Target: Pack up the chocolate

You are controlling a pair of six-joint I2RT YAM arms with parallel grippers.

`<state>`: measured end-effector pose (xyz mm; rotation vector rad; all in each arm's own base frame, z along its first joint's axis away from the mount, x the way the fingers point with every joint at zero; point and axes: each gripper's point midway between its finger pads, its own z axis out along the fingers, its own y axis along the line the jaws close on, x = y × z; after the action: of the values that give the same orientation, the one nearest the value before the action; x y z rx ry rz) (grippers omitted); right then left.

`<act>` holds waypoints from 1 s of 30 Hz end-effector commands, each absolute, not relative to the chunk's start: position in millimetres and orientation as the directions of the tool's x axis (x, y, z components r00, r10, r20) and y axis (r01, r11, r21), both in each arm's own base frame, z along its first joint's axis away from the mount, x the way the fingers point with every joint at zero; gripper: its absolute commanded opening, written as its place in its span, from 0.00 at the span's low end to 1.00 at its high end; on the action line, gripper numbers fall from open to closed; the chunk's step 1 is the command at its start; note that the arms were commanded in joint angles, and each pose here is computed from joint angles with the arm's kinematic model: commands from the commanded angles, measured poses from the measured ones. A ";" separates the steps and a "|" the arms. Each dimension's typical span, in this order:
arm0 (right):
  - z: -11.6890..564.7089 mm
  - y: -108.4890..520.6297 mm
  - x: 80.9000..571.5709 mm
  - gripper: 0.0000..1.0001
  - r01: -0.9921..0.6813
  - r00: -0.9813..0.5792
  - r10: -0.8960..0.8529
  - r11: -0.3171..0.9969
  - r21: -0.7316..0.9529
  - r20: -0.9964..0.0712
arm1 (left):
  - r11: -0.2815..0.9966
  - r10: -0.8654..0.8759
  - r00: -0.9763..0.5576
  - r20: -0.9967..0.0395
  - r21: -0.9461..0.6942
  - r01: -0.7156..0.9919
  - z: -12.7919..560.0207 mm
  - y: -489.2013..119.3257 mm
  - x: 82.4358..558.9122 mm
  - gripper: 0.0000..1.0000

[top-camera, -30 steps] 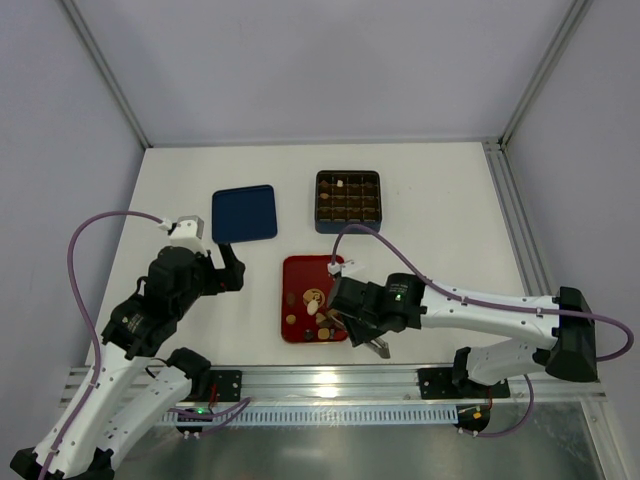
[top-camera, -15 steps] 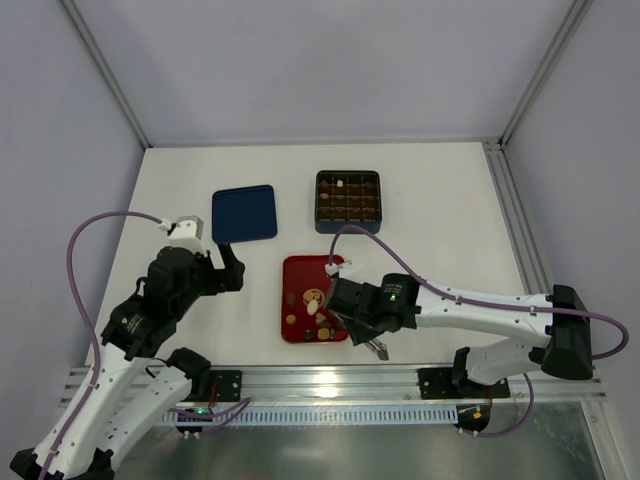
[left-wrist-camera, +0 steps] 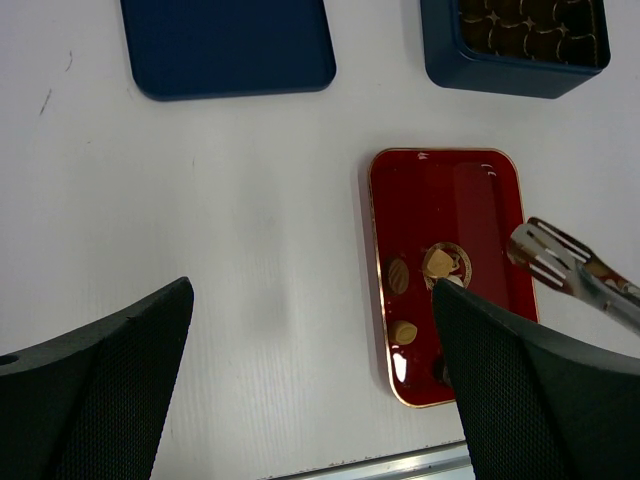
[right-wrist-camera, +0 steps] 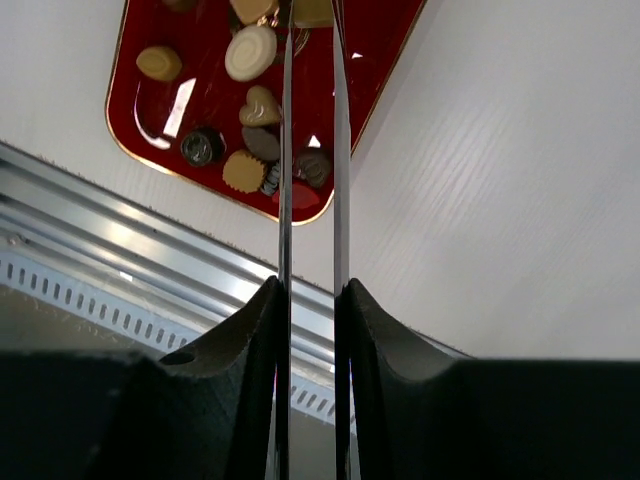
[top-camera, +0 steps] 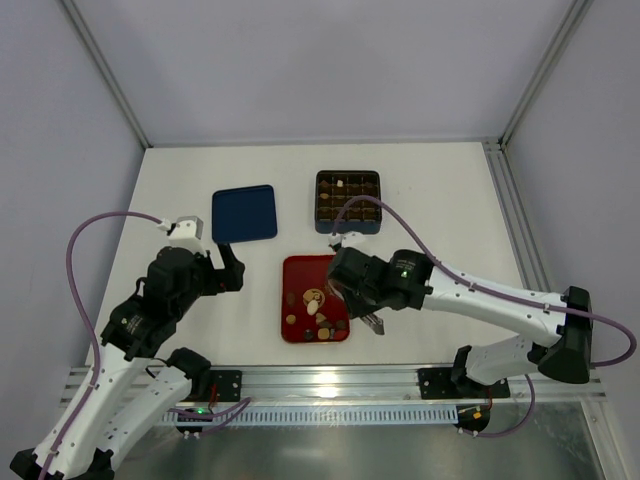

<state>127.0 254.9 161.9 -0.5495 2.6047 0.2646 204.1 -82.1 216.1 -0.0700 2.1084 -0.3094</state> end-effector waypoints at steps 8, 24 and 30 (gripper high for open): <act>219.7 245.1 248.9 0.29 -0.323 -0.741 -0.168 0.938 0.125 -0.650 | 0.962 -0.190 -0.505 -0.842 -0.262 0.074 221.8 -83.1 206.8 1.00; 208.5 252.3 401.8 0.27 -0.167 -0.715 -0.097 0.985 0.035 -0.693 | 0.964 -0.186 -0.508 -0.841 -0.257 0.072 220.6 -83.0 207.1 1.00; 193.9 257.4 413.7 0.27 -0.152 -0.736 -0.101 0.988 0.018 -0.670 | 0.964 -0.186 -0.510 -0.840 -0.256 0.070 220.1 -82.8 207.1 1.00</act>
<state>401.5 257.4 172.2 -0.1940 2.4657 0.0970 203.9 -82.6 216.1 -0.0669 2.1086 -0.3107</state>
